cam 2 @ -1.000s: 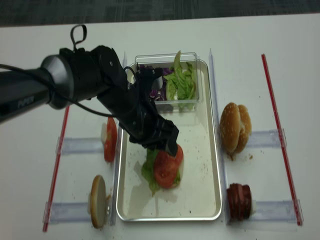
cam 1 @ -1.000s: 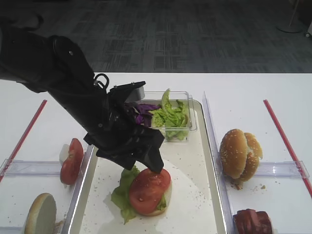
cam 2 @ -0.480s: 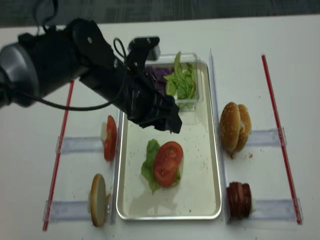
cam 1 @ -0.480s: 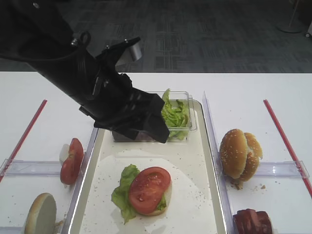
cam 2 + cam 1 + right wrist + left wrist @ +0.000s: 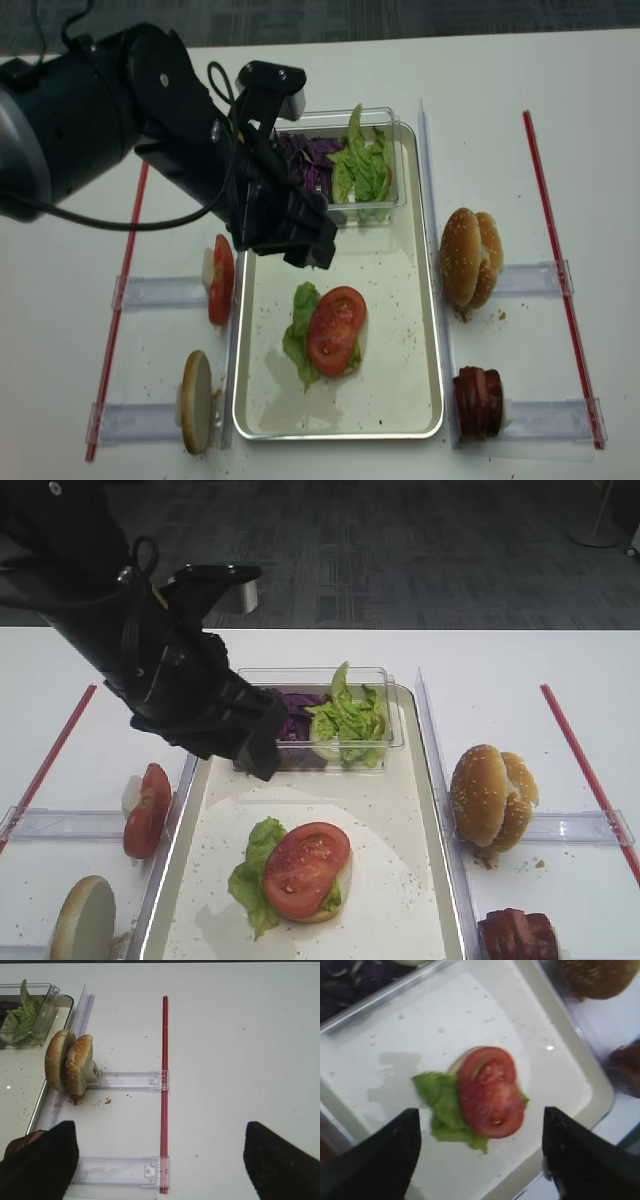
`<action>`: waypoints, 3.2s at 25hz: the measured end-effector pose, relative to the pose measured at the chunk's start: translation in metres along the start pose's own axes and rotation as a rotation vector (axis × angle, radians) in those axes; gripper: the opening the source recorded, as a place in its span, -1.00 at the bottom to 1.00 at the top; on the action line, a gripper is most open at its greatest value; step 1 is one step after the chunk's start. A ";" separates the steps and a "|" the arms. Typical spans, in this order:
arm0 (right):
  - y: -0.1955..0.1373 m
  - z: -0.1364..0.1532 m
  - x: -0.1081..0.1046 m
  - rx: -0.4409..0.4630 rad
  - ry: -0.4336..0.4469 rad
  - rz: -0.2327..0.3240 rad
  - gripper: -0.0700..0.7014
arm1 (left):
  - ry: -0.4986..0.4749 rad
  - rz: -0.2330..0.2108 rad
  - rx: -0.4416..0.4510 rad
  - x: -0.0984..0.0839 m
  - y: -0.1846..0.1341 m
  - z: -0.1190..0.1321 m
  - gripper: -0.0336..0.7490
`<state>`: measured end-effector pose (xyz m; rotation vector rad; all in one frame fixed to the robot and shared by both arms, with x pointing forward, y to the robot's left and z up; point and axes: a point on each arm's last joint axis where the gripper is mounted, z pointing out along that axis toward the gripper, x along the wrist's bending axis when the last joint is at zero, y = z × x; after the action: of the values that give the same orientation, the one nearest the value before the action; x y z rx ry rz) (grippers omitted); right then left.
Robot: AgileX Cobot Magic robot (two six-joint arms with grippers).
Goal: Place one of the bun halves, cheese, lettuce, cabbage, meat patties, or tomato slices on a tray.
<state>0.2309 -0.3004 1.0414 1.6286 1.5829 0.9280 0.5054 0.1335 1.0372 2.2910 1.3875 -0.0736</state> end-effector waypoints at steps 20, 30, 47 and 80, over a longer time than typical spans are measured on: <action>0.000 0.000 0.000 0.000 0.000 0.000 0.94 | 0.377 -0.249 0.090 0.073 -0.013 -0.021 0.29; 0.000 0.000 0.000 0.000 0.000 0.000 0.94 | 0.514 -0.478 0.103 0.164 -0.043 -0.060 0.29; 0.000 0.000 0.000 0.000 0.000 0.000 0.94 | 0.552 -0.491 0.052 0.155 -0.065 -0.100 0.29; 0.000 0.000 0.000 0.000 0.000 0.000 0.94 | 0.540 -0.477 -0.244 0.045 -0.235 -0.117 0.29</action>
<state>0.2309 -0.3004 1.0414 1.6286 1.5829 0.9280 0.3062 0.3093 1.0458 1.8020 2.0578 0.5715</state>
